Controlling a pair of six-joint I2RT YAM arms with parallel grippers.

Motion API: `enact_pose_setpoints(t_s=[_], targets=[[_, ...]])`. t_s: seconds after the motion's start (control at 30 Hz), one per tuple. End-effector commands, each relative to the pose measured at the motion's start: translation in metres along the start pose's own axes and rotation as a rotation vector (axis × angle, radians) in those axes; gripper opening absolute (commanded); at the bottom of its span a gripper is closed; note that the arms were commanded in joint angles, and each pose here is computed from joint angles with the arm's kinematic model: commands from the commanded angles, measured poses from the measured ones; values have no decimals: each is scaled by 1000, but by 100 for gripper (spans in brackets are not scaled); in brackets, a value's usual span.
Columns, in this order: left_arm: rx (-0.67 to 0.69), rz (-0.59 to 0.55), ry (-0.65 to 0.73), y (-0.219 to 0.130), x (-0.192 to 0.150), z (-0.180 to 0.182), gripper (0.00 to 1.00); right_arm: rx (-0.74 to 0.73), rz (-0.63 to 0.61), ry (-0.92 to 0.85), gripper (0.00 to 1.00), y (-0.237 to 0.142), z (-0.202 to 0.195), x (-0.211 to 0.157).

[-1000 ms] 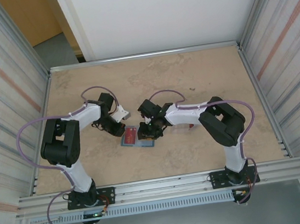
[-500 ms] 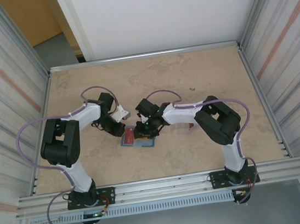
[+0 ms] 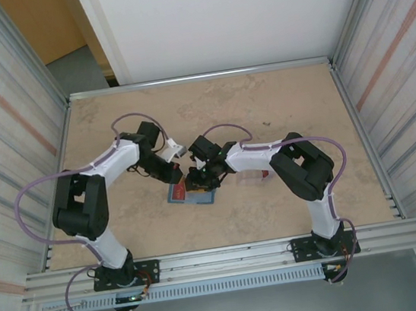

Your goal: Put the credit cards into the card holder

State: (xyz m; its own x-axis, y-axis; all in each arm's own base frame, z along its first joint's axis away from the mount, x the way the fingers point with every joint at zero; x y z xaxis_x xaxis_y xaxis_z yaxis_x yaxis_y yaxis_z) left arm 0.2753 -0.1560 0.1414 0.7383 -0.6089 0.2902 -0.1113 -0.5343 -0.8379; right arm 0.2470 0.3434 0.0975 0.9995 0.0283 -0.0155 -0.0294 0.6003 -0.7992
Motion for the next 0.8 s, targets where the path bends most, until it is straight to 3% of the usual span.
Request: enact_pose_setpoints(t_s=[0.0, 0.4, 0.77], targets=[[-50, 23, -61, 8, -4, 2, 0, 27, 1, -16, 30, 1, 4, 3], [-94, 45, -77, 25, -2, 7, 0, 28, 9, -15, 28, 5, 2, 1], [-110, 67, -121, 38, -5, 14, 0, 26, 6, -4, 16, 8, -6, 0]])
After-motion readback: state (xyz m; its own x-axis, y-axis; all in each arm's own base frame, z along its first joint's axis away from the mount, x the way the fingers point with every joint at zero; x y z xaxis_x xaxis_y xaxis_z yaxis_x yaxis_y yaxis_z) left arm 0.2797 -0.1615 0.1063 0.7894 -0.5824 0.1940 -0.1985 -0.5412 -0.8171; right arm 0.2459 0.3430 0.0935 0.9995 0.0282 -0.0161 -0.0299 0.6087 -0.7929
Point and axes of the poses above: each hand's point on the last joint's axis, 136 mm out from that joint toward the fingers, its own y axis out along the fingers, its own z axis along the line the jaws close on, x = y × z, the point moved 8 cm from there along -y, back along the fingers, and after that the axes turned 4 degrees about y, right-handed, at the moved point
